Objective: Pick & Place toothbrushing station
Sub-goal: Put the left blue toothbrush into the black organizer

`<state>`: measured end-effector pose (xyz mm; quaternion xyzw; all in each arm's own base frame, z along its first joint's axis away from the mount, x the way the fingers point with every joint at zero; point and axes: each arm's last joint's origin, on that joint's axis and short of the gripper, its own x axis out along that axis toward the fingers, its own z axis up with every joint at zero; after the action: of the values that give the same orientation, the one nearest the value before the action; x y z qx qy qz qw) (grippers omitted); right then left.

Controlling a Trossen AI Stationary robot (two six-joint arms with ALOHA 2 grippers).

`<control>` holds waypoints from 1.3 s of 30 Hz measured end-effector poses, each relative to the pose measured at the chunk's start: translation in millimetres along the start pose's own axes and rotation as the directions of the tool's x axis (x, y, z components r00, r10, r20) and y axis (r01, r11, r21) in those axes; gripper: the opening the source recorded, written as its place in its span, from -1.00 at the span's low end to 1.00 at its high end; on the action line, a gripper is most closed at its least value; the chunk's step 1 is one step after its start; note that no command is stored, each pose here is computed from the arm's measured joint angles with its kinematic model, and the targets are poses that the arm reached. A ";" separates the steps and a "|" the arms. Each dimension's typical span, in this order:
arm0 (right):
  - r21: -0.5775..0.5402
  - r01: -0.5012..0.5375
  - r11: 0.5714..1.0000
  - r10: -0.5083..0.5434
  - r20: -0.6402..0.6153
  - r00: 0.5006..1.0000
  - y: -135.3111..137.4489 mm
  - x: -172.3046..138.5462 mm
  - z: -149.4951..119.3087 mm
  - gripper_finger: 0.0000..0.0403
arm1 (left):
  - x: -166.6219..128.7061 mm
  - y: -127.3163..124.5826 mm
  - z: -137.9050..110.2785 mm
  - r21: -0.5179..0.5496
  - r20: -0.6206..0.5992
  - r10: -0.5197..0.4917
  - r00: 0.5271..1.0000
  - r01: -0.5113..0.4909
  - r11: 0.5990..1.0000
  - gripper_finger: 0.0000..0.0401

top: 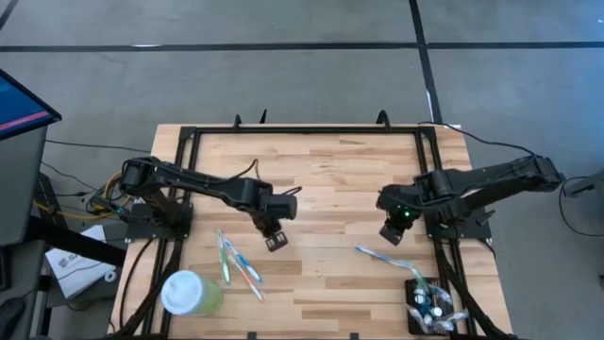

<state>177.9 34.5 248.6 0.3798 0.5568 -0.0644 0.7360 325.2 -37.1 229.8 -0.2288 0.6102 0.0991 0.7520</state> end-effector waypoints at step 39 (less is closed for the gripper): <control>-0.063 -0.134 0.989 0.144 0.200 0.969 8.8 3.7 35.4 -1.00 | 68.2 19.2 -80.7 -0.673 -0.446 -0.132 0.885 -0.234 0.701 -0.99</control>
<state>211.1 19.6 252.8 0.3911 0.4518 -0.0374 0.8010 262.7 -66.7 147.6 -0.4997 0.6911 0.2905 0.4340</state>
